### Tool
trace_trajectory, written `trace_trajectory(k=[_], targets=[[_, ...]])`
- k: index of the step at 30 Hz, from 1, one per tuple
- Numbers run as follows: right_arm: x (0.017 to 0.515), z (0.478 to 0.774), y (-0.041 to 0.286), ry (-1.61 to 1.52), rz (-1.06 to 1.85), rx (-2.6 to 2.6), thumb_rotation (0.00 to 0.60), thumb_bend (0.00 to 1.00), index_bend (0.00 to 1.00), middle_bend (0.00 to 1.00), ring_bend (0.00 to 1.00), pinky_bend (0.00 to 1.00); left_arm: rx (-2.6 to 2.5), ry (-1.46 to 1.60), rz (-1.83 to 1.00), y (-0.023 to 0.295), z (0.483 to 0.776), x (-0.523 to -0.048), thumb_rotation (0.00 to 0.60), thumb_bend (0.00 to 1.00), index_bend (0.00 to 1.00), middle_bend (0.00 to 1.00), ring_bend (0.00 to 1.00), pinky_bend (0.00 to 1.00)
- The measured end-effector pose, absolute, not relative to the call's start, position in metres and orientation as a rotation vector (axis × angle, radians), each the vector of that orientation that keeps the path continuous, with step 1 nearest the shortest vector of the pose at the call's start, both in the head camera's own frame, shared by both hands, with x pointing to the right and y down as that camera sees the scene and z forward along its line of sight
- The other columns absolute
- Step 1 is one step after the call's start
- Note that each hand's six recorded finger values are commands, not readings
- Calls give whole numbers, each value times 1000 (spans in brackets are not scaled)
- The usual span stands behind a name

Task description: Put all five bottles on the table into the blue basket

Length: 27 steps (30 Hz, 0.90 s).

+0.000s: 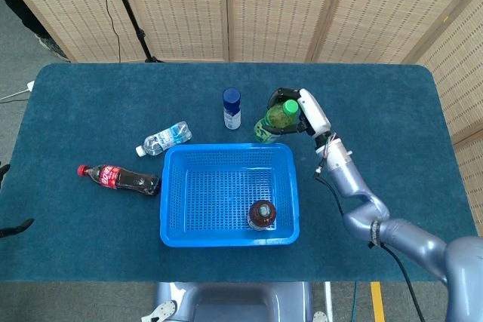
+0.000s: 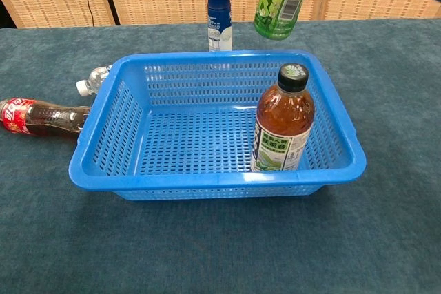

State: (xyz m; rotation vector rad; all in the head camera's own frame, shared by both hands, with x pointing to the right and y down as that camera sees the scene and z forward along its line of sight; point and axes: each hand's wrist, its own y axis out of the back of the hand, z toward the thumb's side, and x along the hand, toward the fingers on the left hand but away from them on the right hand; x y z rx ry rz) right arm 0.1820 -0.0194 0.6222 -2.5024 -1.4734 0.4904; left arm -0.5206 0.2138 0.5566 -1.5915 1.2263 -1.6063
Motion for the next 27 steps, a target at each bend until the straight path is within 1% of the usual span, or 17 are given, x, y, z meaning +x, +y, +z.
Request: trace_trajectory(k=[4,7,10,15,23,27], targets=[[189,584,-4,-1437,424,-2518,600,340,639,731,617,619,-1592,1220,-1606,214,557,-519,600,22,0,0,0,0],[197,563,7,-1408,414,-2517,600,340,639,731,617,619,-1594,1216,-1606,214,558,-518,600,23,0,0,0,0],[198,556,20,-1358,428,-2520,600,341,638,728,617,619,-1596,1213,-1606,214,558,-517,600,22,0,0,0,0],[186,567,39,-1233,485,-2555,600,340,635,726,616,619,-1596,1219,-1605,214,558,-518,600,22,0,0,0,0],[161,600,69,-1041,588,-2580,600,341,626,719,608,619,-1600,1220,-1605,214,558,-519,600,22,0,0,0,0],[156,611,76,-988,622,-2572,600,341,602,697,589,619,-1602,1220,-1606,214,558,-519,600,22,0,0,0,0]])
